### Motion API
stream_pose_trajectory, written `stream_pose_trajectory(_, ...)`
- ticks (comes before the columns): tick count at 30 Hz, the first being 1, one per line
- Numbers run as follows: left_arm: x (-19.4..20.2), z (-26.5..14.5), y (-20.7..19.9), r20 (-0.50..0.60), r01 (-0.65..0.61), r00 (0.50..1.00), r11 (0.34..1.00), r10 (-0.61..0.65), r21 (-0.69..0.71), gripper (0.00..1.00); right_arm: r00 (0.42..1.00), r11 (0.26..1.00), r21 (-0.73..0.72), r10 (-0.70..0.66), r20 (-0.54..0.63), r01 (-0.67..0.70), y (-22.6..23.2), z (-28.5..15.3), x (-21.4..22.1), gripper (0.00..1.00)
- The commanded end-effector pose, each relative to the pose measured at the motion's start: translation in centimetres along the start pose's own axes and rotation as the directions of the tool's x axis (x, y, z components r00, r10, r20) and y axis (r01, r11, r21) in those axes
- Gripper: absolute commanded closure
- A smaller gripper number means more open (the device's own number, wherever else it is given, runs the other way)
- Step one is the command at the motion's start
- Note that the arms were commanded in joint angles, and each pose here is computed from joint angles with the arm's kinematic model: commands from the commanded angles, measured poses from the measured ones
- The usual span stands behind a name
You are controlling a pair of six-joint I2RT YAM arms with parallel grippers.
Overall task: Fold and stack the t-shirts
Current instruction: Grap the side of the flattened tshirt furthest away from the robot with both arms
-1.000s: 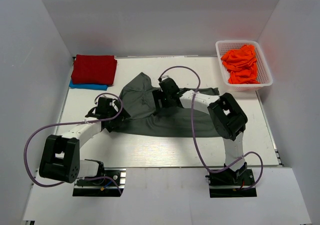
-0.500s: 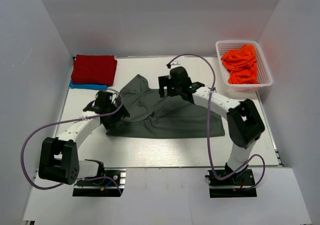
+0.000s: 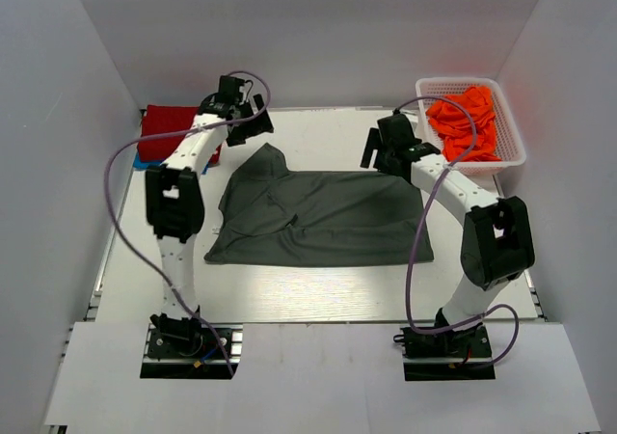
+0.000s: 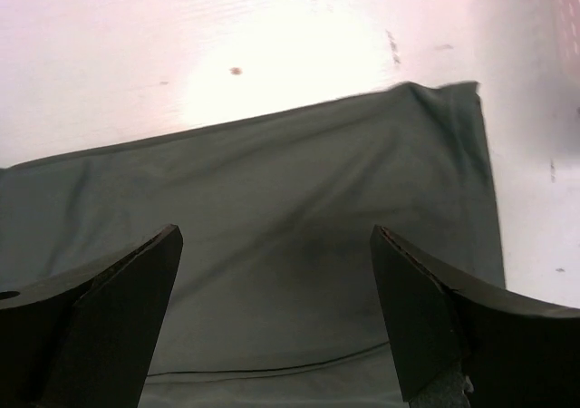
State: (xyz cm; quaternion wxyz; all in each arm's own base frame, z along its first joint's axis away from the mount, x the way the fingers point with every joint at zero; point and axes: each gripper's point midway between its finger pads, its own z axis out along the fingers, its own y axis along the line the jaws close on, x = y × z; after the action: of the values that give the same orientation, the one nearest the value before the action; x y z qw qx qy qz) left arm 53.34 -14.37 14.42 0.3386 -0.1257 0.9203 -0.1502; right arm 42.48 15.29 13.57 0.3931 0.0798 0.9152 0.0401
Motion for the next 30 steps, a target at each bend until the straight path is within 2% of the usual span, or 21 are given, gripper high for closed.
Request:
stream_pose_trajectory(1,-0.2,3.1,1.3,-0.046,-0.093,0.995,0.993,0.090,-0.073,0.00,0.999,0.998,0.055,0.036,-0.037,-0.034,-1.5,0.9,0.2,0.10)
stream_pose_trajectory(2,-1.5,3.6,0.9,-0.010,-0.108,0.994,0.992,0.108,-0.068,0.00,0.999,0.998,0.063,0.030,-0.040,-0.028,-1.7,1.1,0.1,0.10)
stream_pose_trajectory(4,-0.5,6.3,1.2,-0.043,-0.134,0.990,0.990,0.132,-0.053,0.00,0.998,0.996,0.081,0.034,-0.051,-0.030,-2.5,1.7,0.1,0.10)
stream_pose_trajectory(5,-0.7,7.1,0.9,-0.025,-0.134,0.991,0.990,0.133,-0.032,0.04,0.998,0.996,0.088,0.037,-0.054,-0.032,-2.8,1.9,0.0,0.10)
stream_pose_trajectory(7,-0.5,8.0,-0.1,-0.005,-0.155,0.988,0.988,0.155,0.008,0.04,0.997,0.994,0.104,0.040,-0.069,-0.033,-3.7,2.4,0.3,0.10)
stream_pose_trajectory(8,-0.5,9.4,0.6,0.025,-0.155,0.988,0.988,0.155,-0.015,0.04,0.996,0.993,0.112,0.045,-0.074,-0.036,-4.1,2.5,0.4,0.10)
stream_pose_trajectory(11,-0.6,10.5,-0.6,0.067,-0.147,0.987,0.989,0.145,0.021,0.09,0.994,0.993,0.103,0.062,-0.092,-0.052,-4.5,2.9,1.0,0.10)
stream_pose_trajectory(12,0.7,11.5,-0.5,0.041,-0.162,0.986,0.987,0.161,0.018,0.15,0.993,0.993,0.107,0.066,-0.097,-0.055,-4.7,3.0,1.3,0.10)
stream_pose_trajectory(13,1.1,11.8,-1.1,0.043,-0.172,0.984,0.985,0.172,0.014,0.17,0.992,0.990,0.121,0.083,-0.097,-0.071,-5.3,3.2,1.4,0.10)
stream_pose_trajectory(15,1.2,12.0,-0.5,0.057,-0.202,0.977,0.978,0.205,-0.052,0.22,0.991,0.985,0.158,0.088,-0.097,-0.072,-6.2,3.4,1.8,0.10)
stream_pose_trajectory(18,3.8,12.8,0.8,0.012,-0.255,0.966,0.961,0.258,-0.109,0.36,0.989,0.967,0.229,0.132,-0.069,-0.113,-7.6,3.6,1.5,0.10)
stream_pose_trajectory(20,5.1,12.9,1.5,-0.012,-0.255,0.967,0.957,0.256,-0.141,0.40,0.988,0.964,0.234,0.143,-0.049,-0.128,-7.7,3.8,1.1,0.10)
stream_pose_trajectory(21,5.9,13.0,1.8,-0.028,-0.265,0.964,0.950,0.265,-0.165,0.45,0.987,0.959,0.242,0.160,-0.028,-0.149,-7.9,3.9,0.6,0.10)
stream_pose_trajectory(24,7.3,12.9,2.3,-0.056,-0.268,0.963,0.946,0.262,-0.182,0.75,0.982,0.947,0.264,0.191,-0.001,-0.184,-7.9,4.5,0.1,0.10)
stream_pose_trajectory(25,7.2,12.9,2.4,-0.049,-0.253,0.967,0.948,0.249,-0.195,0.90,0.980,0.944,0.270,0.199,0.002,-0.192,-8.1,4.8,0.0,0.10)
stream_pose_trajectory(26,7.0,12.8,2.7,-0.040,-0.244,0.970,0.946,0.241,-0.214,0.99,0.981,0.947,0.261,0.192,0.000,-0.185,-7.7,5.4,0.3,0.10)
stream_pose_trajectory(28,6.5,12.7,2.8,-0.025,-0.242,0.970,0.943,0.243,-0.229,1.00,0.979,0.952,0.239,0.203,-0.016,-0.193,-7.0,6.1,0.2,0.10)
stream_pose_trajectory(29,6.3,12.7,3.0,-0.018,-0.241,0.970,0.939,0.244,-0.247,1.00,0.979,0.944,0.273,0.201,-0.038,-0.183,-7.4,7.1,1.2,0.10)
stream_pose_trajectory(30,5.7,12.6,2.9,-0.003,-0.238,0.970,0.938,0.245,-0.252,1.00,0.977,0.943,0.267,0.214,-0.024,-0.200,-7.1,7.3,0.4,0.11)
